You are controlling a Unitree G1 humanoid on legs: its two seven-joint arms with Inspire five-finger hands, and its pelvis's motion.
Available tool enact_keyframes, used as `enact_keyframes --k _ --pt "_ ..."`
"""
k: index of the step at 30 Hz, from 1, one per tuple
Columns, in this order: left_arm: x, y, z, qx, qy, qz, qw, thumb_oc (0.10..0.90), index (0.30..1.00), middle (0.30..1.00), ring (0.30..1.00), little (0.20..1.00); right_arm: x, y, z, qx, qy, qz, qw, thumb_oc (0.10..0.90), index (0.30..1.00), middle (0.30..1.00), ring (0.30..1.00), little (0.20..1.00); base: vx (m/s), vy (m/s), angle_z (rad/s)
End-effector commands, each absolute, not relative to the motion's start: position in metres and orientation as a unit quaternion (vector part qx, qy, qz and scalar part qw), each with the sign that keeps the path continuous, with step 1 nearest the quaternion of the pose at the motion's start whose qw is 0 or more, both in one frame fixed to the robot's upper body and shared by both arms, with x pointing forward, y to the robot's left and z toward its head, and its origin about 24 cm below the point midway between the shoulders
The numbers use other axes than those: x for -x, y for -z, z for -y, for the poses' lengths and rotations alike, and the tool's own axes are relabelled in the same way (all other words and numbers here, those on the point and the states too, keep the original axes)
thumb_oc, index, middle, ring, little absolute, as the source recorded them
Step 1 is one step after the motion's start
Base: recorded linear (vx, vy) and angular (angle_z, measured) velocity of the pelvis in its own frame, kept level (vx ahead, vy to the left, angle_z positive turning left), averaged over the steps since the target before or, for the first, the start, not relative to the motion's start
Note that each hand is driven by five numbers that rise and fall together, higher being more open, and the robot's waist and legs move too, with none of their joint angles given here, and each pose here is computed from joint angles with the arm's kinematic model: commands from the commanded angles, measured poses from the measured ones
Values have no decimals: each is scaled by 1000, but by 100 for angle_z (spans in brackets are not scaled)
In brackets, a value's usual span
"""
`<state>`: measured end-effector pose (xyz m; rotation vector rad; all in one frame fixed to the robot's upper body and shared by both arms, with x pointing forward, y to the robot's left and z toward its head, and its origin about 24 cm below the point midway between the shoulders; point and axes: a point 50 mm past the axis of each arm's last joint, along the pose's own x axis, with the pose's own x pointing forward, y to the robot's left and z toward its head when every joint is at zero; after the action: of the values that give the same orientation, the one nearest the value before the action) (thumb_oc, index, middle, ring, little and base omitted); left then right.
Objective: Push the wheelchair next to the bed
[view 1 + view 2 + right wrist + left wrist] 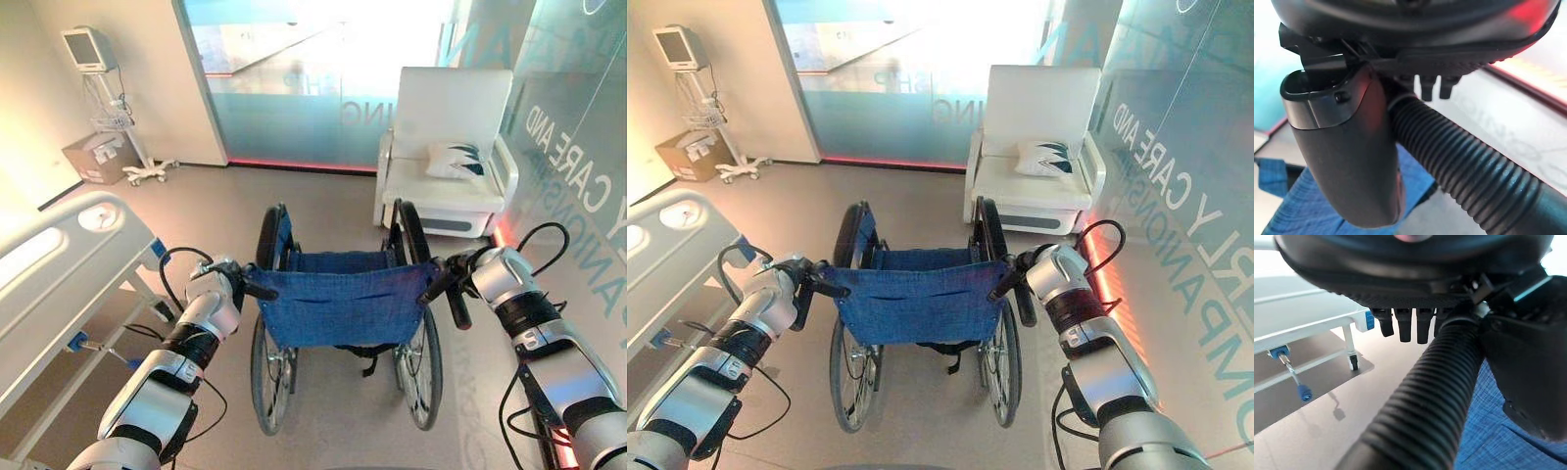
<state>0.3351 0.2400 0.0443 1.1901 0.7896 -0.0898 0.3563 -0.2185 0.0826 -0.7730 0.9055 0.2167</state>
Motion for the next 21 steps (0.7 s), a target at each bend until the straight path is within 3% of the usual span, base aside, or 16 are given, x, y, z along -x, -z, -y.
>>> enact_keyframes --k 1,2,3,8,21 --pt "-230 76 -271 -474 115 -599 635 767 851 851 851 851 -324 -30 241 395 -123 -547 728 400 300 300 300 300 0 0 0" --pt "-231 76 -270 -475 114 -593 640 654 681 681 681 681 -324 -29 241 392 -122 -548 729 400 300 300 300 300 0 0 0" --pt "-236 75 -265 -476 111 -571 660 400 300 300 300 300 -323 -27 242 396 -119 -552 724 400 300 300 300 300 0 0 0" --pt "-248 70 -259 -483 100 -529 690 400 300 300 300 300 -325 -25 244 423 -103 -536 723 400 300 300 300 300 2 0 1" --pt "-269 52 -246 -509 111 -482 705 400 300 300 300 300 -345 -42 219 510 -118 -428 737 400 300 300 300 300 0 0 0"
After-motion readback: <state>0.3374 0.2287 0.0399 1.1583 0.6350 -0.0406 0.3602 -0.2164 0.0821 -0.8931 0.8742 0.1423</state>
